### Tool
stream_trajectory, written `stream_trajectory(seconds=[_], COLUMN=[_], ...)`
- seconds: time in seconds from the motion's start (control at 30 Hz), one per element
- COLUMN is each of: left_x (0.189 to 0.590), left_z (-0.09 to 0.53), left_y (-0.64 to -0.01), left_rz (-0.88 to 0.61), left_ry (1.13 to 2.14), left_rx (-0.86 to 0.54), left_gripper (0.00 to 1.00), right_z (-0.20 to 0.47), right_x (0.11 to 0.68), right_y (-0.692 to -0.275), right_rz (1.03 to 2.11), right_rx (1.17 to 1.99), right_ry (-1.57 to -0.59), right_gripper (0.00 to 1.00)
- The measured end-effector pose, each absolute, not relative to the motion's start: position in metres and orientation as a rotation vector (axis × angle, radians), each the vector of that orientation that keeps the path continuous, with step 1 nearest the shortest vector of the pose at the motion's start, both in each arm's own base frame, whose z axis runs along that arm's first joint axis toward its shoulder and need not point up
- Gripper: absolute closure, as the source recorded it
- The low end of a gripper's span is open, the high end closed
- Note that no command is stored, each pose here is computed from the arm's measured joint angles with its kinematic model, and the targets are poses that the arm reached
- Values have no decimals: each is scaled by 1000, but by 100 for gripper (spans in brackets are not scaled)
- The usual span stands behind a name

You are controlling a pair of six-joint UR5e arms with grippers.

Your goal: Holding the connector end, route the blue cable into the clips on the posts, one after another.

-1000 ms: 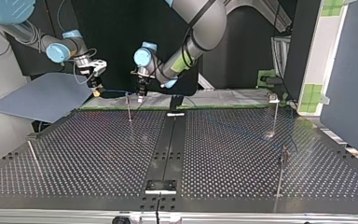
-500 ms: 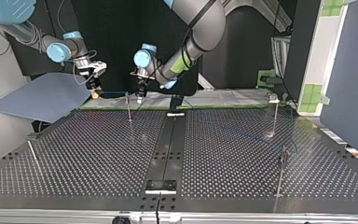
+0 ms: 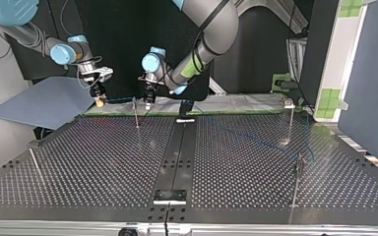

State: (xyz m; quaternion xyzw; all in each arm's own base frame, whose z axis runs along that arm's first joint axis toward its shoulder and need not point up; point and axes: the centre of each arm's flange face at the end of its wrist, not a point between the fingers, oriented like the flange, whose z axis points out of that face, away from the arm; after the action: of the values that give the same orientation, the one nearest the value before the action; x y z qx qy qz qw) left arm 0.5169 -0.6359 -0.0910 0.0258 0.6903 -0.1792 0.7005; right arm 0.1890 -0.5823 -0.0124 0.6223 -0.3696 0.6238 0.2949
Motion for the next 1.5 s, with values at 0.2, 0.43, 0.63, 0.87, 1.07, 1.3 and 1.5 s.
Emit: stream_trajectory(seconds=[0.2,0.43,0.63,0.87,1.07,1.3,1.5], left_x=[518,517,519,528,531,534,544], left_z=[-91,-91,-100,-99,-98,-97,-95], left_y=[-636,-636,-637,-641,-641,-638,-633], left_rz=[-406,-429,-460,-481,-484,-483,-479], left_ry=[1538,1540,1545,1533,1530,1527,1521], left_rx=[56,40,28,16,13,11,2], left_gripper=[100,100,100,100,100,100,100], right_z=[-15,-33,-35,-33,-30,-26,-24], right_x=[186,185,186,184,184,185,185], right_y=[-584,-581,-582,-587,-594,-601,-606], right_rz=[1651,1642,1644,1647,1647,1640,1627], right_rx=[1642,1650,1650,1643,1630,1612,1592], right_ry=[-995,-1022,-1024,-1023,-1021,-1023,-1028], right_gripper=[100,100,100,100,100,100,100])
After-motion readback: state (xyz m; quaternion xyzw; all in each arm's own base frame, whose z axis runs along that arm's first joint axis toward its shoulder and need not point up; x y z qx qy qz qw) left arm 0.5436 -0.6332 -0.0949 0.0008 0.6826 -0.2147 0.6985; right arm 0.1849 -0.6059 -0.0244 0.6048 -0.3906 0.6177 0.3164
